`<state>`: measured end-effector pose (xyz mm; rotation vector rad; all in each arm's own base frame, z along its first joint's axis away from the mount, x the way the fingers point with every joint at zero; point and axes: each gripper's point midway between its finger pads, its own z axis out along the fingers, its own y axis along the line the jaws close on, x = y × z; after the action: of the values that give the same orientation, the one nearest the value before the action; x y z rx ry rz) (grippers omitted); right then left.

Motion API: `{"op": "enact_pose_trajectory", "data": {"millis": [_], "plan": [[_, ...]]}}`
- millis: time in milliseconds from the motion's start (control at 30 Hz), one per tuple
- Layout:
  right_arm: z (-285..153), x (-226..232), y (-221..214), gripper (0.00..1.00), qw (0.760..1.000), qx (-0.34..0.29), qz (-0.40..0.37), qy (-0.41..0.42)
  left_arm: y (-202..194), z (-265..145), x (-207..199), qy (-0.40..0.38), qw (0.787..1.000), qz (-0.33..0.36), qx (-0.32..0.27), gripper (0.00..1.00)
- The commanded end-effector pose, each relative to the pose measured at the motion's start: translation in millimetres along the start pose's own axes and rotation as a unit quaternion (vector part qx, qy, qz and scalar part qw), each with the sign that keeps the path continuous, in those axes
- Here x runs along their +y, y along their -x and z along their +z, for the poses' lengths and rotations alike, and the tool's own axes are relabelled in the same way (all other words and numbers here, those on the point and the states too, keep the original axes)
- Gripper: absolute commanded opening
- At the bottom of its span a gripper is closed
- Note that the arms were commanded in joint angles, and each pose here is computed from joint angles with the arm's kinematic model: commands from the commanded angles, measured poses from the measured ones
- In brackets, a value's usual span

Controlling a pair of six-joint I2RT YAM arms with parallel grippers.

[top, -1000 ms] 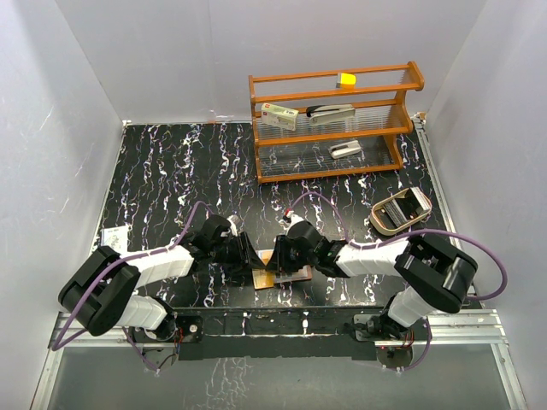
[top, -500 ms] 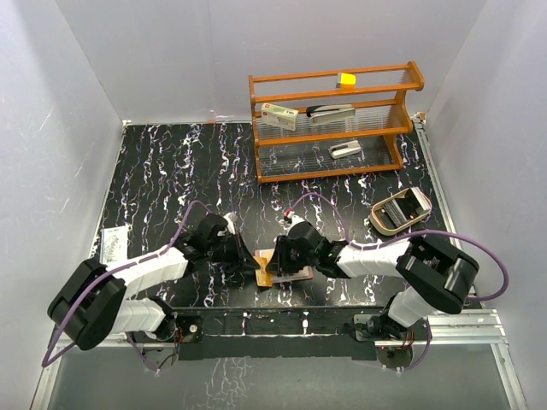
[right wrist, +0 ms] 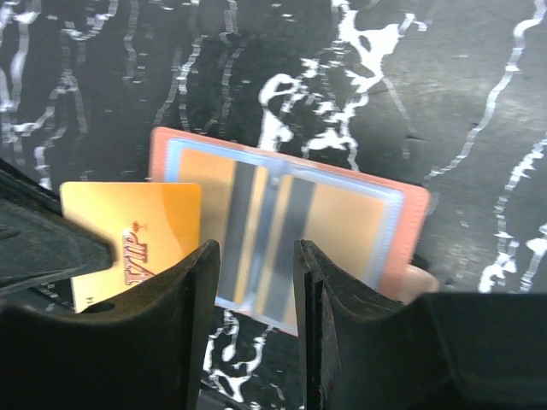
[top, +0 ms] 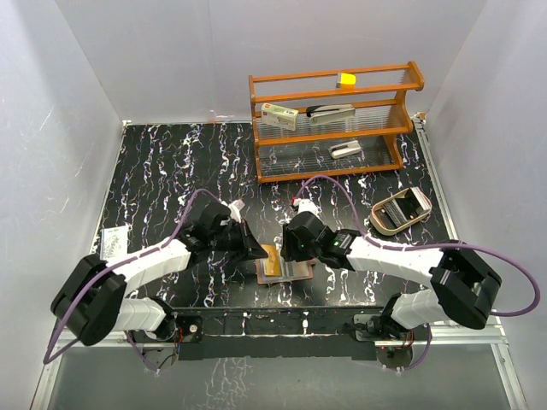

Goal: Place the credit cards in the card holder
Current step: Pick up the credit card from the card holder, then insert the credit card into the card holder.

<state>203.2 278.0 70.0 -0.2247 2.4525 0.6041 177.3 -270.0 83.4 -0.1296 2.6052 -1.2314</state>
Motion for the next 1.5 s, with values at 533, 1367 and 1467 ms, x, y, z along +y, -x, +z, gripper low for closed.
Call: {"op": "enact_pose_trajectory", "data": {"millis": [533,1367,1467], "plan": [[-0.4,-65.0,17.9,0.4,0.996,-0.001,-0.03,-0.089,4.6,33.7,-11.0,-0.053,0.998,-0.007,0.037,0.0],[10.1,-72.5,-16.4,0.25,0.996,0.038,-0.01,-0.077,-11.1,47.0,21.7,-0.014,0.997,-0.034,0.066,0.0],[10.7,-72.5,-18.1,0.25,0.996,0.04,-0.01,-0.076,-10.4,48.0,20.1,-0.016,0.997,-0.027,0.069,0.0]]}}
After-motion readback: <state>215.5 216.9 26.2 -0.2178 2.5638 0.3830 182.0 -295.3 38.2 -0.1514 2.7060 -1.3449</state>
